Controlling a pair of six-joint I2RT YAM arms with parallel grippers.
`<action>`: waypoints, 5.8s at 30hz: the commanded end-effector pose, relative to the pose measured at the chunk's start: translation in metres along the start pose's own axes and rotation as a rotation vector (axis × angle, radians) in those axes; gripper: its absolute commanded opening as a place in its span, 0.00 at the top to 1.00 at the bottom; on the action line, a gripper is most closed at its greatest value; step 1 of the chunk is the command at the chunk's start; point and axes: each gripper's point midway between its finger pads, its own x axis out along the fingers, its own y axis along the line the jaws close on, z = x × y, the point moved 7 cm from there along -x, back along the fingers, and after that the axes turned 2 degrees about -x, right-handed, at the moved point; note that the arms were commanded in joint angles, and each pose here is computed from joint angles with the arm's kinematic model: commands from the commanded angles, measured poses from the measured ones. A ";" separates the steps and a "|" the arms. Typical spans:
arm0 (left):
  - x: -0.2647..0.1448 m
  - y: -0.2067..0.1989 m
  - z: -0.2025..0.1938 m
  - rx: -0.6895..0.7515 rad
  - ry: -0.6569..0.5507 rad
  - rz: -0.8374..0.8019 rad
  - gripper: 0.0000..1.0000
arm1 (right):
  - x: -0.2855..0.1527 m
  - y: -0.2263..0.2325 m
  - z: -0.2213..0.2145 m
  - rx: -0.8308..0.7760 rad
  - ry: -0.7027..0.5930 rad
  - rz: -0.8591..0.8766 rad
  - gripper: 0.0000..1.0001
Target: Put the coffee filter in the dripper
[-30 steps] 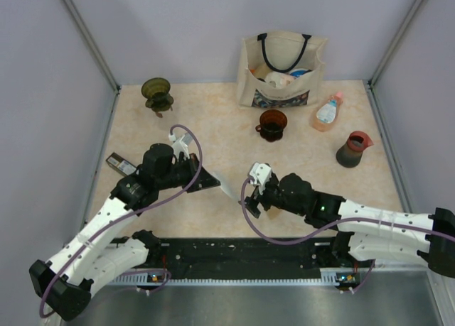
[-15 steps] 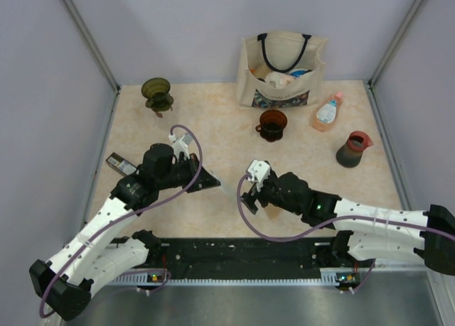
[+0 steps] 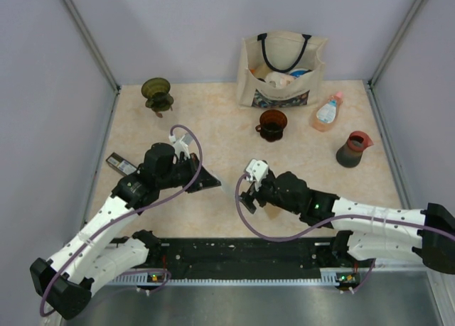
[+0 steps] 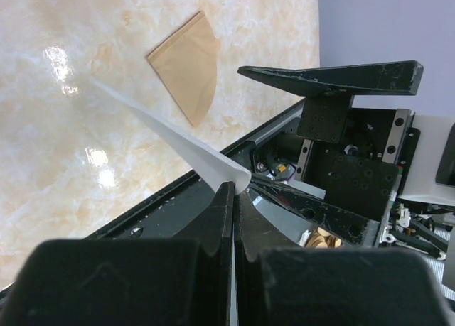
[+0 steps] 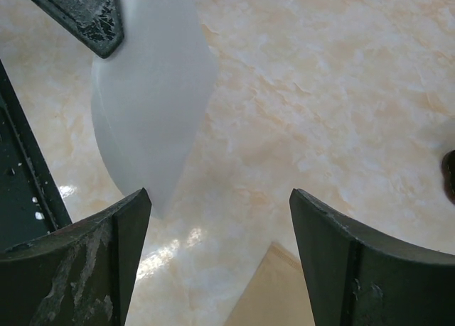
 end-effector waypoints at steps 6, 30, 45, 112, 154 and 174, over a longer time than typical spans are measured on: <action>0.000 -0.012 0.007 -0.046 -0.010 -0.017 1.00 | 0.019 0.000 0.033 0.001 -0.159 -0.087 0.24; 0.013 -0.003 0.009 -0.225 -0.045 0.053 1.00 | 0.043 0.010 0.029 0.014 -0.223 -0.147 0.50; 0.004 -0.012 0.021 -0.116 -0.125 0.059 0.40 | 0.037 0.021 0.044 0.217 -0.131 -0.112 1.00; 0.021 0.029 0.020 -0.012 -0.252 0.575 0.91 | 0.022 -0.024 0.042 0.452 0.201 -0.514 1.00; -0.073 0.013 0.330 -0.077 -0.756 0.637 1.00 | -0.073 -0.082 0.057 0.408 -0.188 -0.761 0.01; -0.067 0.079 0.368 -0.108 -0.777 0.688 1.00 | -0.062 -0.082 0.045 0.370 -0.116 -0.769 0.01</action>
